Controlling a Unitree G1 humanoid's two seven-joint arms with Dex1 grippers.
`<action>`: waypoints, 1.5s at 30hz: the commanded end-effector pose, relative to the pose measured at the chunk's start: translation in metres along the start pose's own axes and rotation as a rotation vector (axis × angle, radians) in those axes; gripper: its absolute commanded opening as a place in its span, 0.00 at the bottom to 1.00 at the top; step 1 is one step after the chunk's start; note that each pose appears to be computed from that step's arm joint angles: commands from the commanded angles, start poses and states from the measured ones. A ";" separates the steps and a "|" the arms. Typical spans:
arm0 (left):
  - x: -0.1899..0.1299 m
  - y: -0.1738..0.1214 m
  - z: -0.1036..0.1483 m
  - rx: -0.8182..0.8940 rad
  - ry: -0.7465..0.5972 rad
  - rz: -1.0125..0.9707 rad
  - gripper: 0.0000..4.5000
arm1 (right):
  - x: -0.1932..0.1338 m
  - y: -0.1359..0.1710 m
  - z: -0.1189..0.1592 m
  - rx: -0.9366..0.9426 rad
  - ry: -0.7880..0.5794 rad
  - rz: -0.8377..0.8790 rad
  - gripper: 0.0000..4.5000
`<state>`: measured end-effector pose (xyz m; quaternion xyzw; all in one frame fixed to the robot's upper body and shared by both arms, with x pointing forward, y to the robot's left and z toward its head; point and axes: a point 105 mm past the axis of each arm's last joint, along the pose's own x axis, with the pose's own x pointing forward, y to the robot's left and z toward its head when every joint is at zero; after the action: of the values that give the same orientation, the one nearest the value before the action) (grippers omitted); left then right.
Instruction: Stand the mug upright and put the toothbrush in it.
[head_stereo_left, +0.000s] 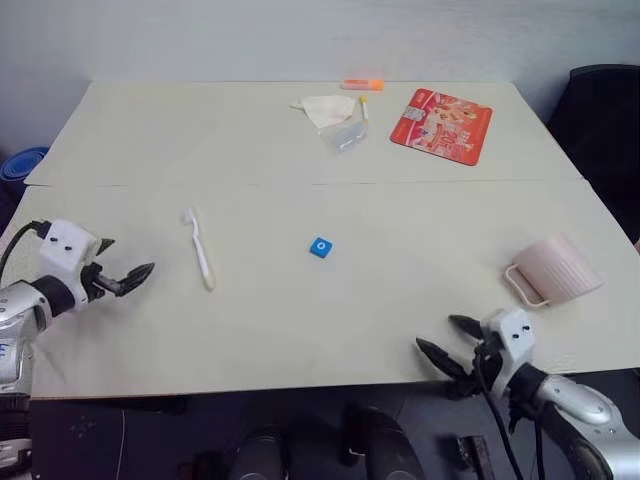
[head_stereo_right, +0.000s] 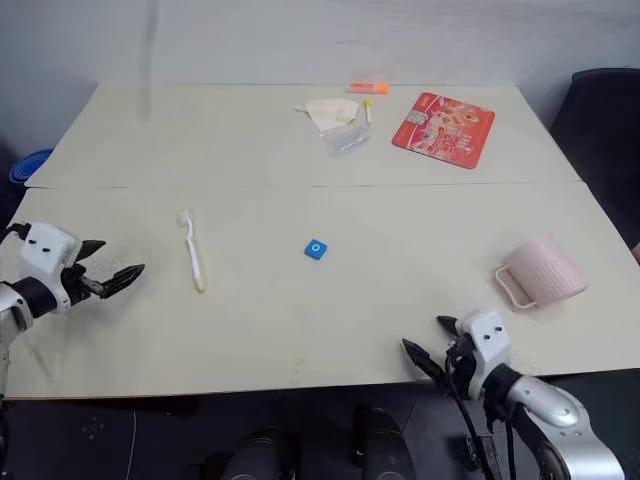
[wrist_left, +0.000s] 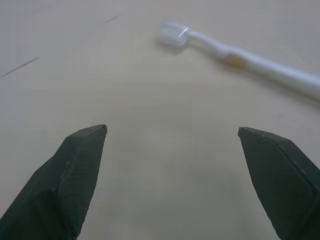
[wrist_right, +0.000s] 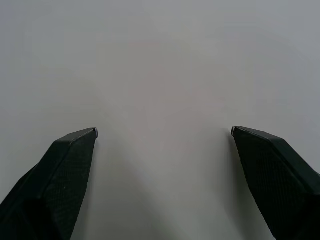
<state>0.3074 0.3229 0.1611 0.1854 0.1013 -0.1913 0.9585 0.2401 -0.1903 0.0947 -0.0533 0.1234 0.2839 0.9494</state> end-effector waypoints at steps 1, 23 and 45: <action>-0.013 -0.031 0.041 0.043 -0.086 -0.203 0.99 | 0.012 0.005 0.032 -0.048 -0.073 0.056 1.00; -0.058 -0.107 0.088 0.226 -0.041 -0.600 0.99 | 0.206 0.079 0.092 -0.258 0.004 0.329 1.00; -0.030 -0.128 0.104 0.200 -0.175 -0.686 1.00 | 0.162 0.029 0.154 -0.156 -0.183 0.126 0.33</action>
<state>0.2397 0.1912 0.2193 0.2201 0.0739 -0.5126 0.8266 0.3818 -0.0304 0.1466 -0.1045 0.0848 0.3962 0.9083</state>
